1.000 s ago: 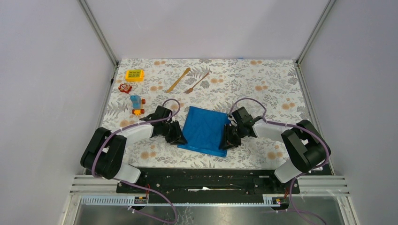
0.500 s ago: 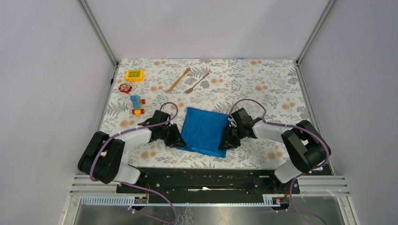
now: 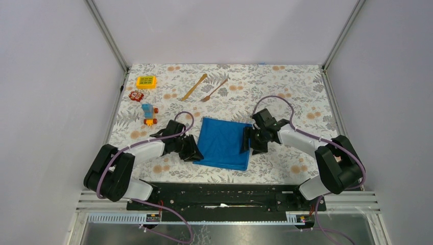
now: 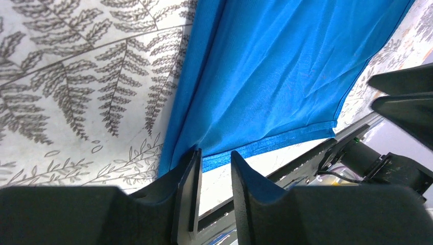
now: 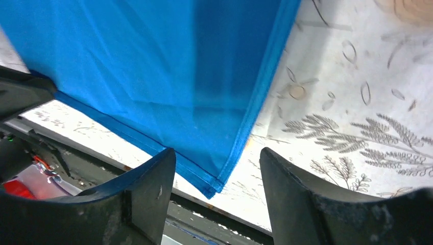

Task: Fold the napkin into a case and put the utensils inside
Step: Smooth out the square-folded napkin at the center of the board.

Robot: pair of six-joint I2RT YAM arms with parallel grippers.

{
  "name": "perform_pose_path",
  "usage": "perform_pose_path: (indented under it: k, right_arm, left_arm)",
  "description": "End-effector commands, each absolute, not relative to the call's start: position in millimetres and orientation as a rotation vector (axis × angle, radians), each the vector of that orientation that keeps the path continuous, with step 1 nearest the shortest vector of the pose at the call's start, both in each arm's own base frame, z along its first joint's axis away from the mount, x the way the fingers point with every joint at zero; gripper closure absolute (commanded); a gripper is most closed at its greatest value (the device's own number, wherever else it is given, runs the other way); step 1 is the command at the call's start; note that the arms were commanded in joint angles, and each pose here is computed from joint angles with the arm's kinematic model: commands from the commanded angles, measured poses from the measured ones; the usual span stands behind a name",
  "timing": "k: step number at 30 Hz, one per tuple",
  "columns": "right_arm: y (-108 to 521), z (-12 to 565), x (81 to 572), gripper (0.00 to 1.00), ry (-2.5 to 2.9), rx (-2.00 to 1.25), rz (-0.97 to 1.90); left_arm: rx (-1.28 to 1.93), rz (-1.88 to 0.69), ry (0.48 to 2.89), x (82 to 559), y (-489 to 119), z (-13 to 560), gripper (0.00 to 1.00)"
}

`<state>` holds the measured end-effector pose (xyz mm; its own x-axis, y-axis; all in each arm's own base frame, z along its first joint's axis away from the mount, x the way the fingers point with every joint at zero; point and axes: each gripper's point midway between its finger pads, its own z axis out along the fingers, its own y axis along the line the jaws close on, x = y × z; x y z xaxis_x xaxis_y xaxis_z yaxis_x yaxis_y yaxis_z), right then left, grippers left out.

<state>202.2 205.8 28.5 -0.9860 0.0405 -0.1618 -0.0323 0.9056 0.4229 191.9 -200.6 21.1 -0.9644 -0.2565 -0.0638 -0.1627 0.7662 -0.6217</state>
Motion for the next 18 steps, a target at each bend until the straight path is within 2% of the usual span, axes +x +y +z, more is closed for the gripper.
perform_pose_path:
  k: [1,5,8,11,13,18]
  right_arm:
    - [235,73,236,0.30,2.757,-0.177,0.751]
    - [279,87,265,0.29,2.698,-0.187,0.967]
    - [311,91,285,0.30,2.657,-0.166,1.123]
    - [341,96,301,0.32,2.615,-0.172,1.218]
    - [358,97,311,0.36,2.590,-0.191,1.236]
    - [393,88,324,0.52,2.564,-0.195,1.354]
  left_arm:
    - [-0.316,-0.917,2.819,191,-194,35,0.63]
    - [-0.276,-0.932,2.744,209,-199,71,0.56]
    - [-0.267,-0.907,2.706,218,-197,84,0.46]
    - [-0.291,-0.844,2.731,218,-187,74,0.45]
    - [-0.313,-0.799,2.761,214,-180,61,0.45]
    - [-0.349,-0.748,2.810,203,-169,33,0.47]
